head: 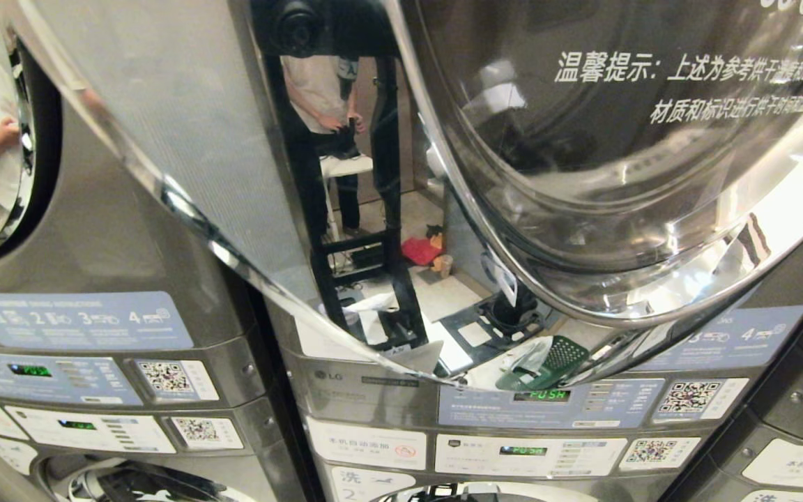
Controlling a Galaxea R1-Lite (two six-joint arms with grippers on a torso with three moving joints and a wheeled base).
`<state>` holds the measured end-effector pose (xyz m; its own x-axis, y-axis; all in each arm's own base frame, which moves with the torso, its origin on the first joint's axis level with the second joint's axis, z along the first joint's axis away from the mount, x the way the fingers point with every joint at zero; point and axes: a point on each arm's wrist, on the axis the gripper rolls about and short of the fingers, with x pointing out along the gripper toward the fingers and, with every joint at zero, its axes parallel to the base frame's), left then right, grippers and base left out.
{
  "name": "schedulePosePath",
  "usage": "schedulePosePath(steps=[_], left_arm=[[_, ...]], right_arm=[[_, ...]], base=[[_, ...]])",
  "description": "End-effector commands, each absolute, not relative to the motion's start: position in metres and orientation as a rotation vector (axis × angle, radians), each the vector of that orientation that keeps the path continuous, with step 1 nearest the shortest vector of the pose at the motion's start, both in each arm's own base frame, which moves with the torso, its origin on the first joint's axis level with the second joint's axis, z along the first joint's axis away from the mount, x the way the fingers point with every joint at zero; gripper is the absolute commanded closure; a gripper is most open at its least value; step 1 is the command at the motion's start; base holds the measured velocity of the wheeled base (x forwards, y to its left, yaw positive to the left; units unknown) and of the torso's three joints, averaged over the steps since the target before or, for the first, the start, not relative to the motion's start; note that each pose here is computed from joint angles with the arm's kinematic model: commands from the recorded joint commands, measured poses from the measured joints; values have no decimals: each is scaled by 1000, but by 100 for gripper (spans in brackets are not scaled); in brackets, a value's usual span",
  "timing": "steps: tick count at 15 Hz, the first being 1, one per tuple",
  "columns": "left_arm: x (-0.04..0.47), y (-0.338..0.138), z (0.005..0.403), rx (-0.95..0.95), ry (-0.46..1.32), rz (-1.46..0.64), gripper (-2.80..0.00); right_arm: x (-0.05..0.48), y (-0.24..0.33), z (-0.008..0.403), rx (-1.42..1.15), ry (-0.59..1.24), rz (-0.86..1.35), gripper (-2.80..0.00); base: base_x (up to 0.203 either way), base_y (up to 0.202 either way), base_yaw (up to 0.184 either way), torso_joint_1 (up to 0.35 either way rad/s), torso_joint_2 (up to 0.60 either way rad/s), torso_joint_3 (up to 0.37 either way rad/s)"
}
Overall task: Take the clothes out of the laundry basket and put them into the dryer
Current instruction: Open the dryer
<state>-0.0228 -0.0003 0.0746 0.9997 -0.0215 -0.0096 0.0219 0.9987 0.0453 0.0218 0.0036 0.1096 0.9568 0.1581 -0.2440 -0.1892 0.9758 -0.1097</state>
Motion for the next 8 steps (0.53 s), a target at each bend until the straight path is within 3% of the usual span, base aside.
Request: schedulePosePath(steps=[1,8], left_arm=[[-23,0,75,46,7,-22,0],[-23,0,75,46,7,-22,0]], right_arm=[[7,3,96,-152,165,141,0],[-22,2,76,-169,-36,53,0]], base=[[0,0,0,0,0,0],[0,0,0,0,0,0]])
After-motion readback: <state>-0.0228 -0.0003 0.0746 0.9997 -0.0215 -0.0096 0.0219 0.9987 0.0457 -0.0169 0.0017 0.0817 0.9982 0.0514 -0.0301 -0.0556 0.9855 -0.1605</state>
